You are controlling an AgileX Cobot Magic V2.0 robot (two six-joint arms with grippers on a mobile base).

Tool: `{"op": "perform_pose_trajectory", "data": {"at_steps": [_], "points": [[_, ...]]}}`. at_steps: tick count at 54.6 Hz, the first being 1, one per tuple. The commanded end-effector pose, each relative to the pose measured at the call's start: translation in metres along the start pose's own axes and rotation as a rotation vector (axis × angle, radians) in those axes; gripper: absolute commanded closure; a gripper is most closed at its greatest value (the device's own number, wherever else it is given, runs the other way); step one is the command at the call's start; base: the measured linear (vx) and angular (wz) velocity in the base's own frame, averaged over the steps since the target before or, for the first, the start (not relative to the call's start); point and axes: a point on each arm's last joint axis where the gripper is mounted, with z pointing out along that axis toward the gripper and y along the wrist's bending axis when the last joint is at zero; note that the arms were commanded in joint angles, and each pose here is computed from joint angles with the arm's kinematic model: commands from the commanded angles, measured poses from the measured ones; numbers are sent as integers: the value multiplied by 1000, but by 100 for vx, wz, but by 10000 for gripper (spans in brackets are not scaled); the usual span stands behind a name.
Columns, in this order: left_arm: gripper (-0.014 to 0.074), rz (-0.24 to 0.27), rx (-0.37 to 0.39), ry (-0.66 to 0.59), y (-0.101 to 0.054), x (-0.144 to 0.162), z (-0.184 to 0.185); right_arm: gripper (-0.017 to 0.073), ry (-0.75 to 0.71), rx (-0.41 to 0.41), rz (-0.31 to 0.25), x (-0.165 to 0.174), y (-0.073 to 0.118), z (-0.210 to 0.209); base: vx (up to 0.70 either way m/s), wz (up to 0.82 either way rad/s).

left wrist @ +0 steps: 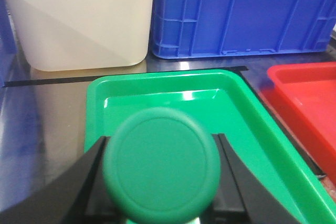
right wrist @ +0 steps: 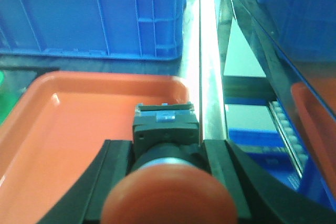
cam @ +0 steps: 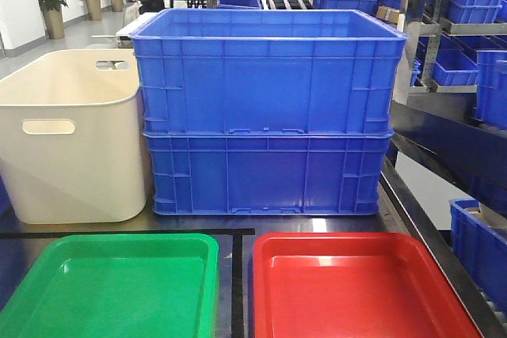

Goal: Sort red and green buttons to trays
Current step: 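Move left gripper over green tray and right gripper over red tray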

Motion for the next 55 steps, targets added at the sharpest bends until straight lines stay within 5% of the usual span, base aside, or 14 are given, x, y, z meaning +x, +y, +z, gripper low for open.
{"op": "perform_pose_trajectory", "data": {"at_steps": [1, 9, 15, 29, 35, 45, 55], "points": [[594, -3, -15, -138, 1, -21, 2, 568, -127, -36, 10, -19, 4, 2, 0, 0], [594, -49, 41, -109, -1, -24, 27, 568, -57, -159, -75, -14, 24, 26, 0, 0], [594, -8, 109, -50, -7, -26, 51, 568, -41, -233, -71, -12, 41, 48, 0, 0], [591, -74, 206, 94, -17, -21, 127, 565, 170, -308, -125, 19, 73, 104, 0, 0], [586, -124, 188, 178, -14, -5, 152, 560, 238, -303, -94, 29, 76, 119, 0, 0], [543, -135, 138, 247, -8, 12, 175, 538, 298, -295, -34, 38, 79, 129, 0, 0], [379, -138, 142, 280, -8, 19, 181, 454, 364, -289, -40, 48, 80, 138, 0, 0]]}}
